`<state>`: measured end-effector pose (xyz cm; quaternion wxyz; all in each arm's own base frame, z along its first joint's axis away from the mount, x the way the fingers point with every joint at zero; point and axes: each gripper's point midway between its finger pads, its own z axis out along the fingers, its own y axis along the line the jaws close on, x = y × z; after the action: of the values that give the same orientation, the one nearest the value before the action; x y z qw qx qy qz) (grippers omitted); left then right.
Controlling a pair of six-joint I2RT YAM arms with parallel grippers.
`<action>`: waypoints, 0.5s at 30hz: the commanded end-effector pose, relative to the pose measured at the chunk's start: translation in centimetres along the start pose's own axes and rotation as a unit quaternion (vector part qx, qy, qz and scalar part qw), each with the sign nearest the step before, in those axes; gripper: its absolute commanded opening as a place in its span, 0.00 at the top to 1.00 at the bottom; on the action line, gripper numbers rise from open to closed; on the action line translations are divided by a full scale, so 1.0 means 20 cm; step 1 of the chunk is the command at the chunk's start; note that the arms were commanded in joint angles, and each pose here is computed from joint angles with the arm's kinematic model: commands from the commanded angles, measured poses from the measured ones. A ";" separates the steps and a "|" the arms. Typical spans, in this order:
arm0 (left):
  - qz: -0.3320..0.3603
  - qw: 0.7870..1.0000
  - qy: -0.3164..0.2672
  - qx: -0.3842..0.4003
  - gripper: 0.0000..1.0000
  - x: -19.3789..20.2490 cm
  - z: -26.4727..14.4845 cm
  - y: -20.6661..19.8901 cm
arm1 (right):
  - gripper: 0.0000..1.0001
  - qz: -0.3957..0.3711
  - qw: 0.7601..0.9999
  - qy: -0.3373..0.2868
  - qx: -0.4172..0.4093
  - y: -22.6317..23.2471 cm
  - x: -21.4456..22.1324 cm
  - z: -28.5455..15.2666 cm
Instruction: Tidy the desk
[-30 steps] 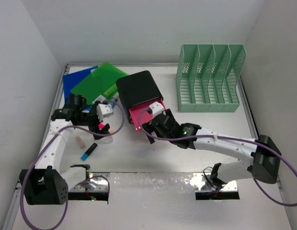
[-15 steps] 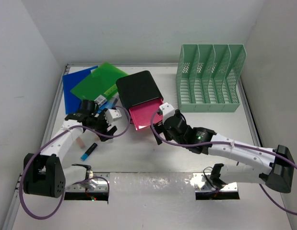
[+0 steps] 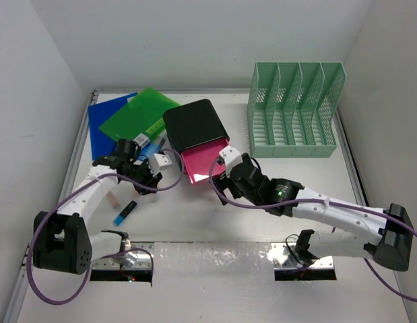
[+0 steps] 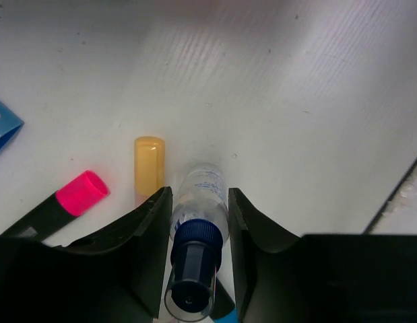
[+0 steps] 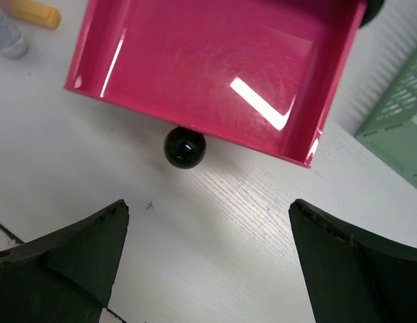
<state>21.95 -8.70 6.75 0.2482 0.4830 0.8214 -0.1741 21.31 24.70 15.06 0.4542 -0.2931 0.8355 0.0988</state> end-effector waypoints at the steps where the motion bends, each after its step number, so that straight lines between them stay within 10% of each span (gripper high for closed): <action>1: 0.010 0.999 -0.049 -0.009 1.00 -0.23 -0.14 0.03 | 0.01 -0.045 0.997 -0.045 -0.049 0.08 -0.19 -0.04; 15: 0.079 0.963 -0.247 0.072 1.00 -0.88 -0.77 -0.28 | 0.03 -0.254 0.907 -0.239 -0.237 0.56 -0.74 -0.06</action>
<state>23.41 -13.84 27.41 0.4220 0.4975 0.7145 -0.2527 20.54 35.85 24.28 0.5319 -0.5237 0.6309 0.2119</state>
